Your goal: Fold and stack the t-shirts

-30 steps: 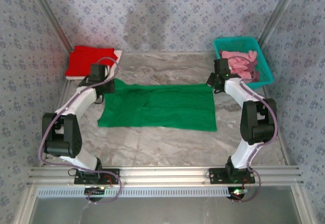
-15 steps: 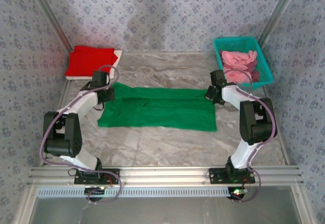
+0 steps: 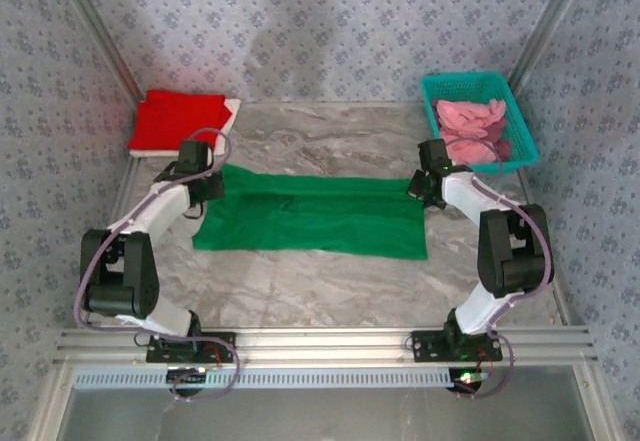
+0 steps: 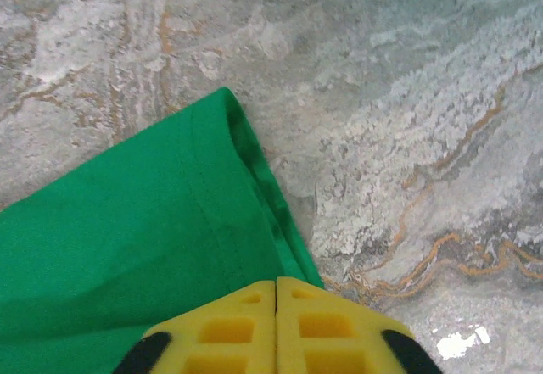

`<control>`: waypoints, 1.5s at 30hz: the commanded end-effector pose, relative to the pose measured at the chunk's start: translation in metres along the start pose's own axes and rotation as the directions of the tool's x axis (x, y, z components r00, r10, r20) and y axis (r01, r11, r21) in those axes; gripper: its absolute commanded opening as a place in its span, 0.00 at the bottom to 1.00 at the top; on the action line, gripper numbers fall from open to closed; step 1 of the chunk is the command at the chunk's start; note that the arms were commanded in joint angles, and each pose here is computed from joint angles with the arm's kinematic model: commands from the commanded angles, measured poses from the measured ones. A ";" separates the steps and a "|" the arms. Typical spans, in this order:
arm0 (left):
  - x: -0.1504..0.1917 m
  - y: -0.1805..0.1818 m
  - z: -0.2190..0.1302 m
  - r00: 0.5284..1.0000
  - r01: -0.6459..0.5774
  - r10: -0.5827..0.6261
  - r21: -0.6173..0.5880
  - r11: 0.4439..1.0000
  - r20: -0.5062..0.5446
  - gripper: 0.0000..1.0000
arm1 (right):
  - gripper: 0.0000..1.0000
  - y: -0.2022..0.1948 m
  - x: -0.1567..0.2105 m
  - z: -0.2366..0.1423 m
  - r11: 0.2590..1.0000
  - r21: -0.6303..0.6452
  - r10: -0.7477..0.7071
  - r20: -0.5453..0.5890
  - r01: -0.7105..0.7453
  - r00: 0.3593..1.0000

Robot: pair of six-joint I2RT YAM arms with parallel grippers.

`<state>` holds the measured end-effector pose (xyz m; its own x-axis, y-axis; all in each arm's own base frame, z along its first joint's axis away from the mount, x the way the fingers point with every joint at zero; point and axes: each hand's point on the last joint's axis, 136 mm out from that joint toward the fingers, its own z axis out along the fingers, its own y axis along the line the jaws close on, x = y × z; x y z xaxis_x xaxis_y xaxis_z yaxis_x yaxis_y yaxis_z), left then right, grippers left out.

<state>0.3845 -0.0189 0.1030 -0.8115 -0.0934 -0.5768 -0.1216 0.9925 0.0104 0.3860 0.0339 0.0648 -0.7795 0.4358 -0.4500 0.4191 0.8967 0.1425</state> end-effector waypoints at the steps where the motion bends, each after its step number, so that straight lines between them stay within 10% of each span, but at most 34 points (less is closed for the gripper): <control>1: 0.022 0.007 0.003 0.997 0.029 -0.031 -0.035 0.999 -0.066 0.39 | 0.19 -0.015 0.015 0.002 0.999 0.044 0.017 -0.034 -0.016 0.999; 10: -0.019 -0.023 -0.033 0.992 -0.010 -0.008 0.139 0.990 0.126 0.53 | 0.39 0.006 -0.014 -0.039 0.998 -0.067 -0.016 0.067 0.021 0.998; 17: -0.041 -0.095 0.006 0.970 -0.239 0.244 0.291 0.927 0.017 0.52 | 0.02 0.053 -0.012 0.000 0.984 -0.159 -0.079 -0.019 0.075 0.997; 31: -0.012 -0.137 0.081 0.923 -0.260 0.335 0.334 0.906 -0.190 0.62 | 0.00 0.049 0.015 0.039 0.987 -0.147 -0.079 -0.097 0.064 0.992; 41: -0.013 -0.144 0.055 0.937 -0.231 0.309 0.377 0.897 -0.161 0.05 | 0.00 0.048 0.012 0.039 0.988 -0.145 -0.071 -0.095 0.056 0.993; 45: -0.027 -0.137 0.035 0.955 -0.218 0.273 0.344 0.913 -0.120 0.00 | 0.00 0.049 0.011 0.039 0.988 -0.147 -0.071 -0.094 0.057 0.993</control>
<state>0.4437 -0.1503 0.0495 -0.9008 0.1989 -0.3860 0.2740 0.9500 -0.1499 0.4175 0.0816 0.0369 -0.8454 0.3664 -0.3886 0.2884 0.9256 0.2453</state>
